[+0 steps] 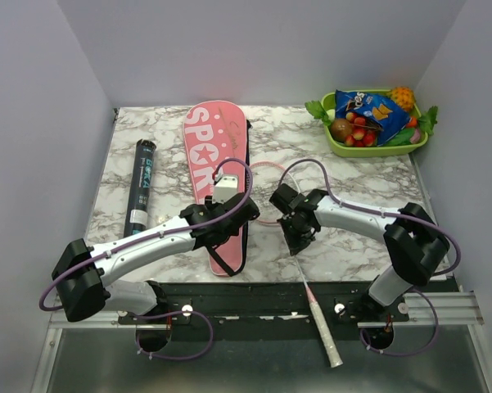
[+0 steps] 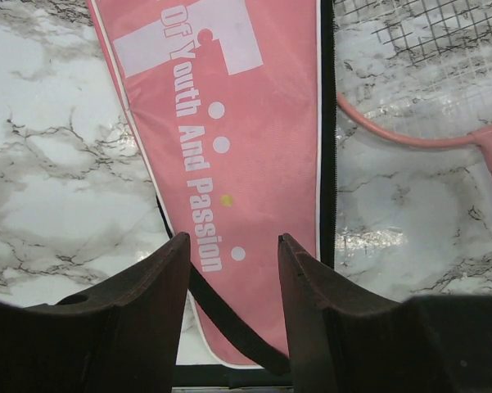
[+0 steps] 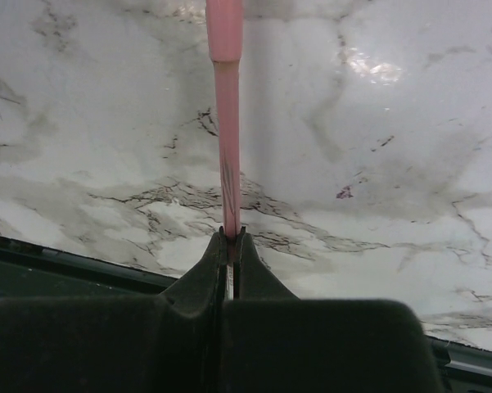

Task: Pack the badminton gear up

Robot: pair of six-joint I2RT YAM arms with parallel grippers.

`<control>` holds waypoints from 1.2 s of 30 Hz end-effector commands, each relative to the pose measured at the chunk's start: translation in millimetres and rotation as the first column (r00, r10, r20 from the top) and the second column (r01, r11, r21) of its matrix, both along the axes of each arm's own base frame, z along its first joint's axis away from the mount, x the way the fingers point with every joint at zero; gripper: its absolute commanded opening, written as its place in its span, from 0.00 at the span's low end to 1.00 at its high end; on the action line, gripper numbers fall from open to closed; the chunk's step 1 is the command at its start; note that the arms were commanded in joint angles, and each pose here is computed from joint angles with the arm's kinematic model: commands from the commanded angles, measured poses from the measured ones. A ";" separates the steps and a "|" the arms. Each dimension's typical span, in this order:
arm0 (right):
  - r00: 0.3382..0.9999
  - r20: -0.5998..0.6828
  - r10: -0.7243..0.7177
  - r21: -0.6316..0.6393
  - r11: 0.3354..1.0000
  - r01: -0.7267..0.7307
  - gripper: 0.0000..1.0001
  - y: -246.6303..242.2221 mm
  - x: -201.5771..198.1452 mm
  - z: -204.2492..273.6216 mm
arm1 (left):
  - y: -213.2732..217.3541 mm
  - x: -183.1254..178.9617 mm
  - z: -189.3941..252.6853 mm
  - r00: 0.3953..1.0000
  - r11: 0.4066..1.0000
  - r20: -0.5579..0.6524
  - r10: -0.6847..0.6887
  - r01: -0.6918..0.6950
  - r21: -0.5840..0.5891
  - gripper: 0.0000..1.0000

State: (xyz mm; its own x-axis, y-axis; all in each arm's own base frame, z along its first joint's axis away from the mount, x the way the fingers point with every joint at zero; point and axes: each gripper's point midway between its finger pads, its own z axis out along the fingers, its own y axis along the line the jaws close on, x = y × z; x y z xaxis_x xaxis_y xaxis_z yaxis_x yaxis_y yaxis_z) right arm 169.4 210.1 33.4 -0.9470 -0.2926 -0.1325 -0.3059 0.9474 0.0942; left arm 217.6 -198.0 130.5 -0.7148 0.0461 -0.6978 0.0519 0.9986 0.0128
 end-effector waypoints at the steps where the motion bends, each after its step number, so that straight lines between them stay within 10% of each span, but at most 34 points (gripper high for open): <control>1: 1.000 0.009 0.025 -0.004 1.000 -0.025 0.01 15.5 -2.0 2.4 | 3.3 -1.4 0.1 1.000 1.000 0.003 0.018 -0.018 -0.017 0.55; 21: 0.992 0.121 0.032 0.105 0.993 -0.045 0.01 49.4 19.6 67.9 | 10.7 -7.8 -7.8 1.000 0.999 -0.010 0.028 -0.029 -0.019 0.55; 36: 0.948 0.307 0.081 0.127 0.984 -0.125 0.01 121.4 119.8 42.5 | 11.8 -8.9 -3.9 1.000 1.000 -0.029 0.010 -0.010 0.015 0.55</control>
